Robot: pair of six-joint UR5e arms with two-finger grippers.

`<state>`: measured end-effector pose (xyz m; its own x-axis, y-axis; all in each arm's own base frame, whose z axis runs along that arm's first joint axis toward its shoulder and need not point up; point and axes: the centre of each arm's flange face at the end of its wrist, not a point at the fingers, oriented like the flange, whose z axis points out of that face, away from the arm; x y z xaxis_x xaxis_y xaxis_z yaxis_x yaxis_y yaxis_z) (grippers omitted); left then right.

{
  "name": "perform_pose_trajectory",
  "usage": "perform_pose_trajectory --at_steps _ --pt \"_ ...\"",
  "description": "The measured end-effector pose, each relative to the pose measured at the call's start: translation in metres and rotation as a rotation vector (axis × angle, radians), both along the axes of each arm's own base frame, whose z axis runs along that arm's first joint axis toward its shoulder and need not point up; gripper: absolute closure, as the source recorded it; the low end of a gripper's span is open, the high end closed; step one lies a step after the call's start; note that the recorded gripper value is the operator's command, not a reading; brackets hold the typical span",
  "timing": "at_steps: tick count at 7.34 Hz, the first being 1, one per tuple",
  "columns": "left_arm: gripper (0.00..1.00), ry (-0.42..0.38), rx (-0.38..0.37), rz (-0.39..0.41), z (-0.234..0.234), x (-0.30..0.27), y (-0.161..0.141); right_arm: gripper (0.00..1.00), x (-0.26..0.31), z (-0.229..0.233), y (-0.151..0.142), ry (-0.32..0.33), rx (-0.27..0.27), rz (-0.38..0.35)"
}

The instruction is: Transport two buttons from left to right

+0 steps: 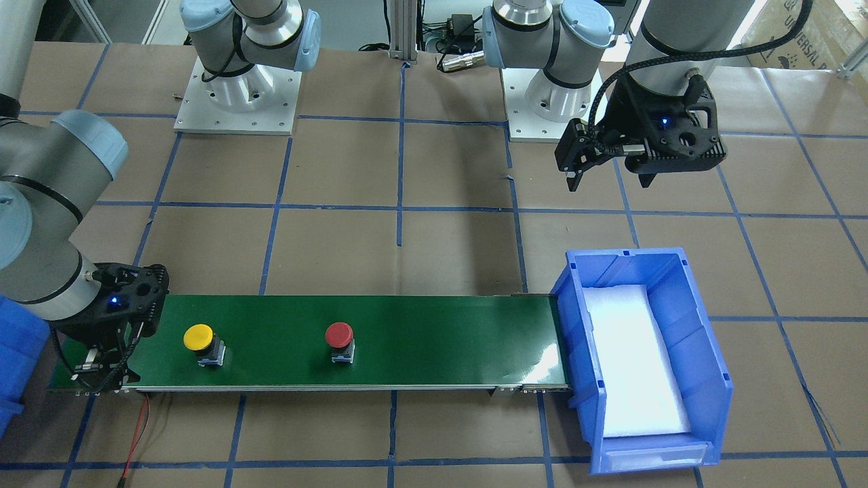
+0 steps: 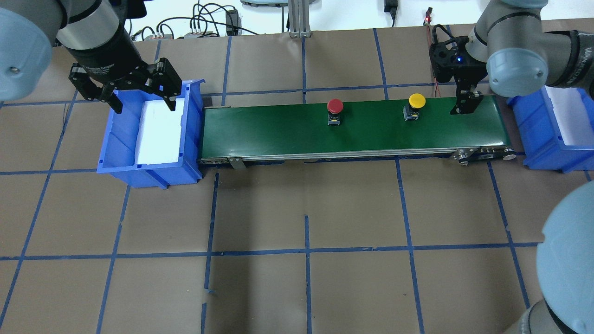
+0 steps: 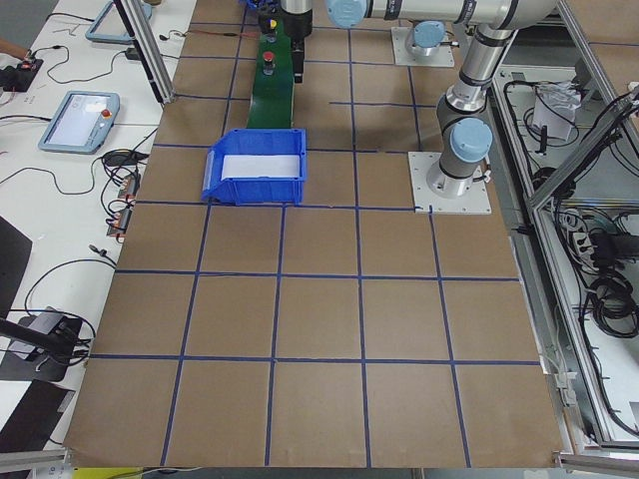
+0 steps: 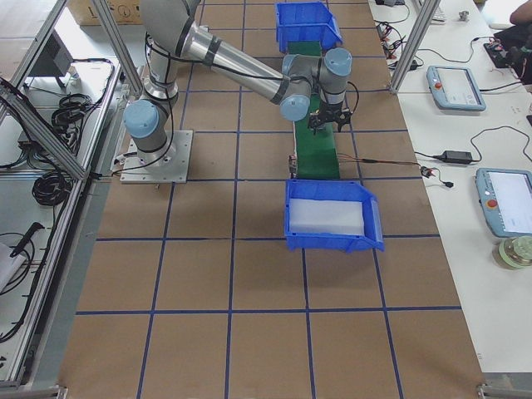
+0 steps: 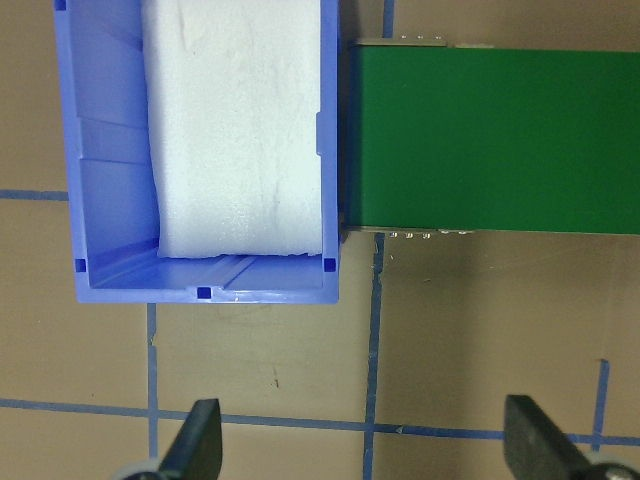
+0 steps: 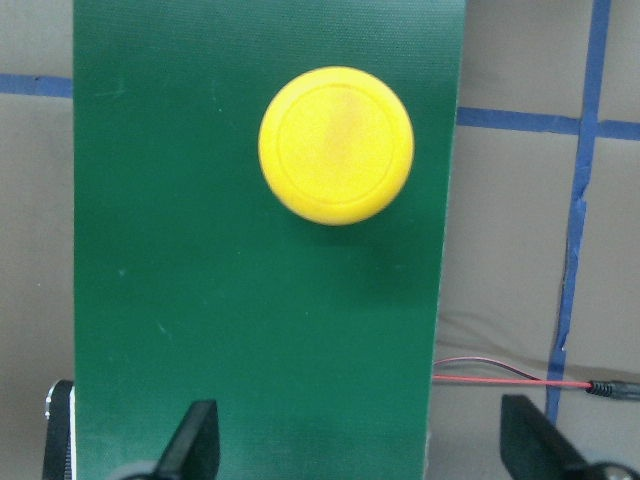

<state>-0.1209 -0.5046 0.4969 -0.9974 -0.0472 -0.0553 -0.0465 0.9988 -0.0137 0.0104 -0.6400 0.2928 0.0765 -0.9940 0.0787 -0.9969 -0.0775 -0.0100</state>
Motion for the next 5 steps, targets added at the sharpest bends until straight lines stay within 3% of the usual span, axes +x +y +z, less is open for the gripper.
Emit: perform_pose_trajectory --at_steps 5 --pt "0.00 0.000 0.000 0.000 -0.0001 0.0000 -0.0002 0.02 0.0023 -0.0022 0.0024 -0.002 0.006 0.000"
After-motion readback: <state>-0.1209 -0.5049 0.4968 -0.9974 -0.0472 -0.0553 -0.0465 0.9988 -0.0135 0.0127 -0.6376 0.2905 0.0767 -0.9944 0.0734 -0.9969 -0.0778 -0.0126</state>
